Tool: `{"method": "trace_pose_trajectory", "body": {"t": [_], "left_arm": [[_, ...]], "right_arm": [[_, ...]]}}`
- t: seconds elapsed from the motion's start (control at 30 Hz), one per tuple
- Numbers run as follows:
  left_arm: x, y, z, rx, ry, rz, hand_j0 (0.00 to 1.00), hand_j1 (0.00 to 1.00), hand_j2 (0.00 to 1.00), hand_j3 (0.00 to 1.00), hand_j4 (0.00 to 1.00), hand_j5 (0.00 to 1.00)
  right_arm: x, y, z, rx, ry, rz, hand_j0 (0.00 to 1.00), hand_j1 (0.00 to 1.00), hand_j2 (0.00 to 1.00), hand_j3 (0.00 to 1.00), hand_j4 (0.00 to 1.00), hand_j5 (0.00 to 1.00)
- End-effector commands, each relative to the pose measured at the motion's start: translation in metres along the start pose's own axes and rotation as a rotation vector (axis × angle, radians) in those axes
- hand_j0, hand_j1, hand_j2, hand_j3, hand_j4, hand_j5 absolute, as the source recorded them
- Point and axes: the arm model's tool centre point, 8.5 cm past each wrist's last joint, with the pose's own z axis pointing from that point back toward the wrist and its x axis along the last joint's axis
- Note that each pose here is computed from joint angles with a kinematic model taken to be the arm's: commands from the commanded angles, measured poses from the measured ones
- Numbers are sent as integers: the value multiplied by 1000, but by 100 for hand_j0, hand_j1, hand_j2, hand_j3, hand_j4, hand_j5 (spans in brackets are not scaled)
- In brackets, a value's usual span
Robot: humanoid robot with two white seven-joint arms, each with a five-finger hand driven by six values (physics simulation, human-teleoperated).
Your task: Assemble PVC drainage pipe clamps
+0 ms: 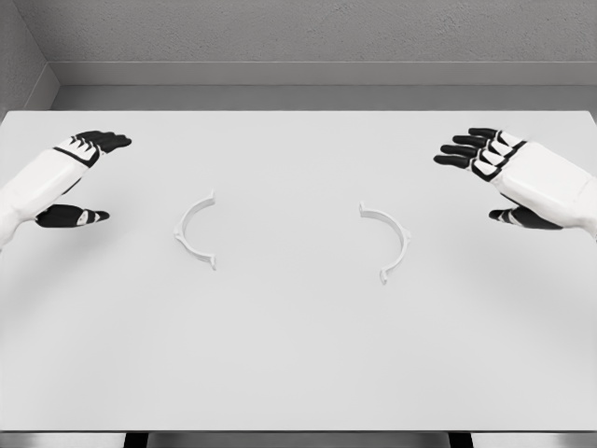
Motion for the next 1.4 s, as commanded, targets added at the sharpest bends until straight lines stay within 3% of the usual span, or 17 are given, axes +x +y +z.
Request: {"method": "trace_pose_trajectory", "body": {"t": [0.0,0.1,0.2,0.23,0.33,0.37,0.5,0.73,0.97,1.37], "left_arm": [[-3,-2,1,-3,10,9,100,100,100,100,100,100],[-4,-3,1,-1,12,11,100,100,100,100,100,100],[-8,-20,0,-3,40,50,100,100,100,100,100,100],[-12,-23,2,-9,54,53,100,100,100,100,100,100],[-13,-43,0,-71,58,51,100,100,100,100,100,100],[-11,-48,-3,-70,56,63,100,100,100,100,100,100],[-20,-44,-5,-64,77,59,100,100,100,100,100,100],[-15,-53,-23,-65,59,84,100,100,100,100,100,100],[-13,-48,-32,-55,44,78,100,100,100,100,100,100],[8,-66,-53,-84,-22,102,100,100,100,100,100,100]], "right_arm": [[0,8,-2,0,4,-26,100,100,100,100,100,100],[-5,17,-1,2,23,-51,100,100,100,100,100,100],[-7,48,-8,56,36,-98,100,100,100,100,100,100],[-10,51,-14,61,40,-90,100,100,100,100,100,100],[-9,72,-39,198,18,-94,100,100,100,100,100,100],[-11,75,-43,203,21,-98,100,100,100,100,100,100],[-16,87,-54,230,25,-121,100,100,100,100,100,100],[-21,99,-80,251,24,-132,100,100,100,100,100,100],[-18,102,-85,257,11,-133,100,100,100,100,100,100],[-6,105,-97,242,-21,-148,100,100,100,100,100,100]]}}
